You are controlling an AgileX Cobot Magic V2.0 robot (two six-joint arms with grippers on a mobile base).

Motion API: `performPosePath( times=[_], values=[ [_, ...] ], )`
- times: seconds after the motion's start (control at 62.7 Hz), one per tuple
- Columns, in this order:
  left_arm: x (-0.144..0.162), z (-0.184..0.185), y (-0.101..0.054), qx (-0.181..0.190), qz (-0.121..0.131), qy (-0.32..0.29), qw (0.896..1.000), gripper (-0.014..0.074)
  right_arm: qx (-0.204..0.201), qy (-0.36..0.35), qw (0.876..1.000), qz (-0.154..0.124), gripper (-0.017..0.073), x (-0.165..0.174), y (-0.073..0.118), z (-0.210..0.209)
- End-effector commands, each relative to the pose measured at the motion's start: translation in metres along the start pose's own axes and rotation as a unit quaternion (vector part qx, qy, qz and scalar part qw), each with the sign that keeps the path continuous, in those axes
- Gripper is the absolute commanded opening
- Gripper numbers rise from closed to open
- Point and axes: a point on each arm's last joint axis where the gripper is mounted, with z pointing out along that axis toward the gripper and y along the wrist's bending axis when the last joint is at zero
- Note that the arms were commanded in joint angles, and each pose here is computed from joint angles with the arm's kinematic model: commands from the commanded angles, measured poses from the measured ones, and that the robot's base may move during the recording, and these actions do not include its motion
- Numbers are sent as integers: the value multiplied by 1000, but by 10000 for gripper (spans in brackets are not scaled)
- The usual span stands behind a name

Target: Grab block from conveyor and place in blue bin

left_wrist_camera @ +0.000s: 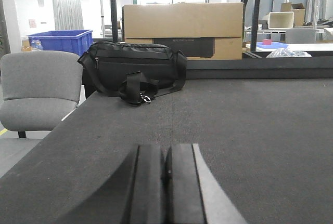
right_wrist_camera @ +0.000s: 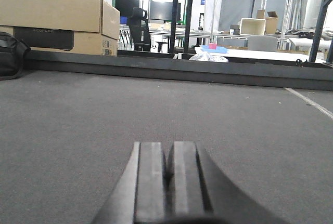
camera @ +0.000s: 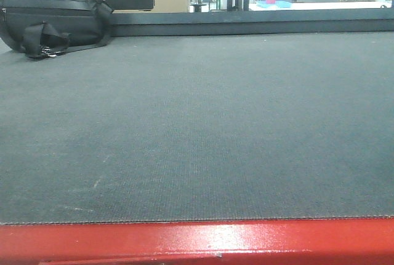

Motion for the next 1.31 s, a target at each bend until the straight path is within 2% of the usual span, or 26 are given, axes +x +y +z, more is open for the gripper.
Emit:
performPosePath(
  times=[0.0, 0.972, 1.1, 1.291],
  values=[
    [-2, 0, 0, -2, -7, -9, 1000, -111, -1, -12, 1000, -2, -162, -2, 0, 0],
    [-3, 0, 0, -2, -7, -13, 1000, -111, 0, -25, 1000, -3, -162, -5, 0, 0],
    [0, 0, 0, -2, -5, 4, 1000, -111, 1, -30, 1000, 3, -162, -7, 0, -1],
    [-70, -13, 4, -2, -7, 19, 1000, -111, -8, -22, 1000, 4, -162, -66, 1, -13]
  ],
)
